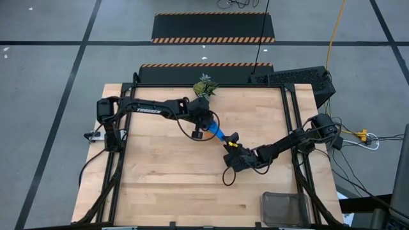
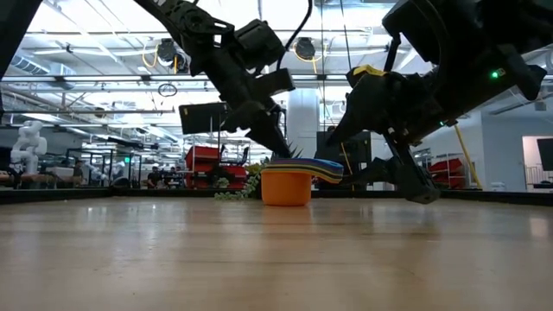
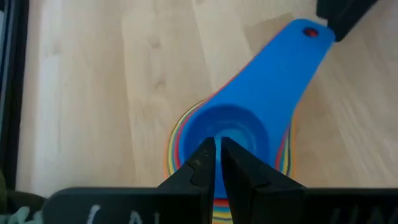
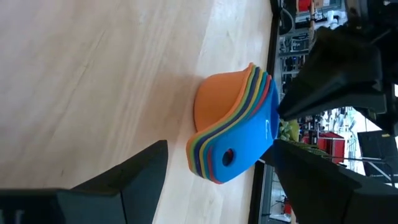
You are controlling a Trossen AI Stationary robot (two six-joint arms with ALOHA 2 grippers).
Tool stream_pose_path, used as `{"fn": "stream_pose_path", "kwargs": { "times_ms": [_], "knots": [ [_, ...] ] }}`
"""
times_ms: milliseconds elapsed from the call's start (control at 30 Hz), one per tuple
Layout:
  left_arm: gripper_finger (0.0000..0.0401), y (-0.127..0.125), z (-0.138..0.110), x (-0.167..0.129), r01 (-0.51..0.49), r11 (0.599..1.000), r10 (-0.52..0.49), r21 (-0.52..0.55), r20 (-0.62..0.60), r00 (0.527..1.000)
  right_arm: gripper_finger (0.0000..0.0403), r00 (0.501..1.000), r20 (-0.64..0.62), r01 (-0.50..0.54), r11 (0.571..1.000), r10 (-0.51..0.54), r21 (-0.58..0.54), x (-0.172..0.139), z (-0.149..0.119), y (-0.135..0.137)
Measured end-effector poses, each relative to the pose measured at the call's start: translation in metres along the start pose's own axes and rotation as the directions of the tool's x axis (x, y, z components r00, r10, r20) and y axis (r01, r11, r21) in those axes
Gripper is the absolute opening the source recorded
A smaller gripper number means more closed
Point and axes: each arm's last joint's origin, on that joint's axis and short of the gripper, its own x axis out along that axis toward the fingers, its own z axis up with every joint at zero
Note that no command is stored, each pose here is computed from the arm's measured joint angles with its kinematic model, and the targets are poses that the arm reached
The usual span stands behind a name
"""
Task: Nest measuring cups in basket
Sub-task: Put the stacked measuring cups into the black transparent bin
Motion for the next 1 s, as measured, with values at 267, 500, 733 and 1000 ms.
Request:
{"fn": "stream_pose_path", "kwargs": {
  "times_ms": [267,500,733,1000],
  "knots": [
    [0.0031,0.008,-0.006,-0.001,-0.011,1.0,0.011,-0.026,-0.012,1.0,0.0283,1.0,-0.014,0.016,0.999,-0.015,0.031,0.0,-0.001,-0.001],
    [0.003,0.012,-0.013,0.0,-0.014,0.998,0.012,-0.061,-0.031,0.999,0.0283,0.999,-0.046,-0.003,1.0,0.004,0.009,0.01,-0.006,0.005],
    [0.003,0.013,-0.014,0.0,-0.013,0.998,0.011,-0.068,-0.036,0.999,0.0283,0.997,-0.063,0.054,0.999,-0.054,-0.006,0.019,-0.004,0.008],
    [0.003,0.018,-0.02,-0.001,-0.005,0.994,-0.001,-0.112,-0.053,0.999,0.0283,0.996,-0.06,0.061,0.998,-0.063,-0.035,0.023,-0.005,0.006]
  ]
}}
